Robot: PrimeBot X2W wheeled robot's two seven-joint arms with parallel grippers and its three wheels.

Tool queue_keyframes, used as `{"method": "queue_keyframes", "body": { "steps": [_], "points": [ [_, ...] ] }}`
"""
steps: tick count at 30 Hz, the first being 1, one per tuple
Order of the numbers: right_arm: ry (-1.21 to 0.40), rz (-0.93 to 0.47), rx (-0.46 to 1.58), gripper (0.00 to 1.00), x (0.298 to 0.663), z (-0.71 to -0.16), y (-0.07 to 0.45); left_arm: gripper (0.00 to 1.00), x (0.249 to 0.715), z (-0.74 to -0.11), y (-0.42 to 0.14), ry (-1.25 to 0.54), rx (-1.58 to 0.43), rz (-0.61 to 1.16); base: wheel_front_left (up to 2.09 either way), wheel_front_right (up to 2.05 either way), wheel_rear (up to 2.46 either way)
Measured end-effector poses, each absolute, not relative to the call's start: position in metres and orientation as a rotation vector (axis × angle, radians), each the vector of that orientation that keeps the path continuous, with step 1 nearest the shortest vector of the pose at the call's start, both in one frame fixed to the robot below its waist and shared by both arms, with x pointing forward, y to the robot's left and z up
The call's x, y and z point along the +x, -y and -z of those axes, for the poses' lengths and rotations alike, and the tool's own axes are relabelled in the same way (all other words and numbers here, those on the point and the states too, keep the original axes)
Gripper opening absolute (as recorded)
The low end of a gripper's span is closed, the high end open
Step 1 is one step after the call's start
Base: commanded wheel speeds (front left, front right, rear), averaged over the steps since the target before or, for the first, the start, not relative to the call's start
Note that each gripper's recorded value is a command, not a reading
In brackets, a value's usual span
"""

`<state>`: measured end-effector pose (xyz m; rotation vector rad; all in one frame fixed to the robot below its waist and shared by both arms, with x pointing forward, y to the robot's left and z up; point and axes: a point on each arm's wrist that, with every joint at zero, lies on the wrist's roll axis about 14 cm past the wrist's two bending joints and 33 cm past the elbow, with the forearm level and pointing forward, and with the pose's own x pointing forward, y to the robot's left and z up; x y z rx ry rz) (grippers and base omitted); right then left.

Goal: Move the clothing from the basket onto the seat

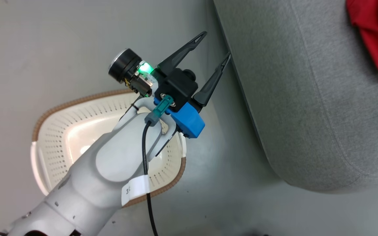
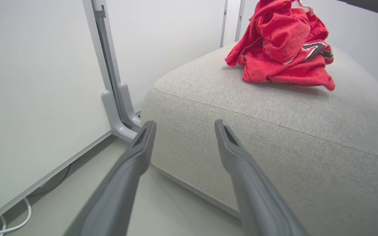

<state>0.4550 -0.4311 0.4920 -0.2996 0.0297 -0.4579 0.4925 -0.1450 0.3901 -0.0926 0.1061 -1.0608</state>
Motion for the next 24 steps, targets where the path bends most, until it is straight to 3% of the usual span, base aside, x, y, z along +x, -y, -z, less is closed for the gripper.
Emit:
{"method": "queue_keyframes", "body": {
  "steps": [10,24],
  "points": [
    [0.096,0.268,-0.26,1.0,0.456,-0.531,0.359,1.0,0.502,-0.464,0.085,0.017,-0.109,0.814,0.0,0.0,0.0],
    [0.246,-0.028,-0.166,1.0,0.479,-0.57,0.244,1.0,0.496,-0.51,-0.05,0.101,-0.091,0.392,0.0,0.0,0.0]
  ]
}}
